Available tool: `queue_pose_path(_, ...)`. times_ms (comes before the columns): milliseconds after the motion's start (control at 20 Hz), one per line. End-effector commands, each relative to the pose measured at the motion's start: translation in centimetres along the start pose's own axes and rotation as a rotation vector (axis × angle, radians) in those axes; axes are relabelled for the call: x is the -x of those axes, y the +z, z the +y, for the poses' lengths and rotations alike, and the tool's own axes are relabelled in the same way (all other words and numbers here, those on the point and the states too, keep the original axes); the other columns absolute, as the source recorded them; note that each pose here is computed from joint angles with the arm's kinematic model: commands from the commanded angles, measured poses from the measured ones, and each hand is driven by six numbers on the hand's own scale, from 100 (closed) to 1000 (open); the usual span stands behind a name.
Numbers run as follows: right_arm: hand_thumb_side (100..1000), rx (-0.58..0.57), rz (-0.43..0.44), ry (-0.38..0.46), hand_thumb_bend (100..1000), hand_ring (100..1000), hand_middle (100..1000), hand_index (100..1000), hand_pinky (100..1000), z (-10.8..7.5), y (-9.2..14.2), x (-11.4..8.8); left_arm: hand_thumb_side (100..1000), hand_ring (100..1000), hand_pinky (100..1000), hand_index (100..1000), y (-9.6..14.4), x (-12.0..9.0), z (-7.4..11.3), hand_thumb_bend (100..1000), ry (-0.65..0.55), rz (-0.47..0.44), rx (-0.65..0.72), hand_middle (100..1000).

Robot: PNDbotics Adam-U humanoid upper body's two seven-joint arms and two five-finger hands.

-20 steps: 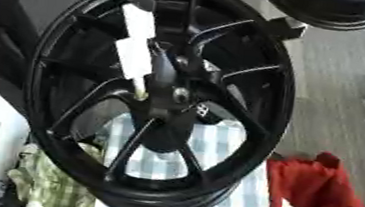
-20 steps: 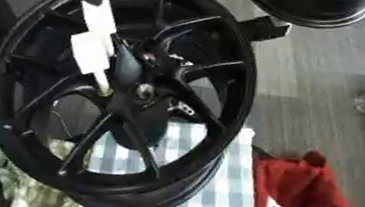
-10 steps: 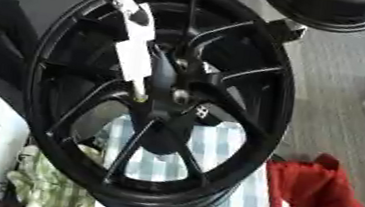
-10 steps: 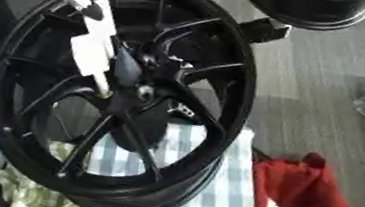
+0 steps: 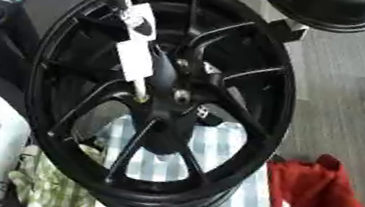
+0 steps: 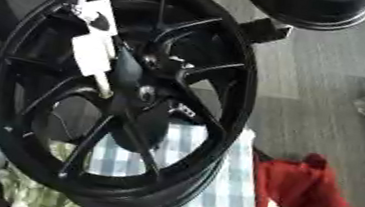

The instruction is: Pull the pin out of the wheel hub.

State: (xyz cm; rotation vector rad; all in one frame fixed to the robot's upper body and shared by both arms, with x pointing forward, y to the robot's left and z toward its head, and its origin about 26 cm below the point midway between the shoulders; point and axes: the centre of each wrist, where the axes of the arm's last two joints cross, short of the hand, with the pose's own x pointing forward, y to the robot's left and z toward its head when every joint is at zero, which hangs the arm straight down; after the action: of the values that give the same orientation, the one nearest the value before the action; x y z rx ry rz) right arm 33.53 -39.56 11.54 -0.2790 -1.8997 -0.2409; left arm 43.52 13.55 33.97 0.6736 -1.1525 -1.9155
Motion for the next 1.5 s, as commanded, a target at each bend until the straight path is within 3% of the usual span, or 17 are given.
queue_pose_path(50, 388, -0.006, -0.035, 0.029, 319, 830, 827, 802, 957, -0.6, -0.7, -1.3, 519, 739, 803, 739, 0.7, 0.2, 0.7, 523, -0.005, 0.011, -0.019, 631)
queue_pose_path(500, 389, -0.004, -0.036, 0.032, 317, 829, 827, 802, 957, -0.7, -0.7, -1.3, 488, 713, 795, 703, 0.1, 0.7, 0.0, 516, -0.047, 0.012, 0.015, 591)
queue_pose_path(850, 390, -0.002, -0.034, 0.032, 317, 830, 826, 802, 957, -0.6, -0.7, -1.3, 461, 676, 779, 626, 0.0, 0.6, 0.0, 436, -0.040, -0.006, 0.018, 554)
queue_pose_path(1050, 391, 0.001, -0.036, 0.030, 314, 830, 826, 802, 957, -0.6, -0.7, -1.3, 404, 658, 769, 582, 0.2, 0.3, 0.0, 379, -0.035, -0.023, 0.017, 534)
queue_pose_path(1250, 392, 0.002, -0.034, 0.030, 313, 830, 827, 802, 957, -0.6, -0.7, -1.3, 273, 638, 754, 510, 0.0, 0.1, -0.2, 277, -0.028, -0.033, 0.026, 509)
queue_pose_path(1500, 393, 0.004, -0.034, 0.030, 311, 830, 826, 802, 957, -0.6, -0.7, -1.3, 134, 625, 746, 453, 0.2, 0.0, -0.3, 230, -0.028, -0.040, 0.028, 497)
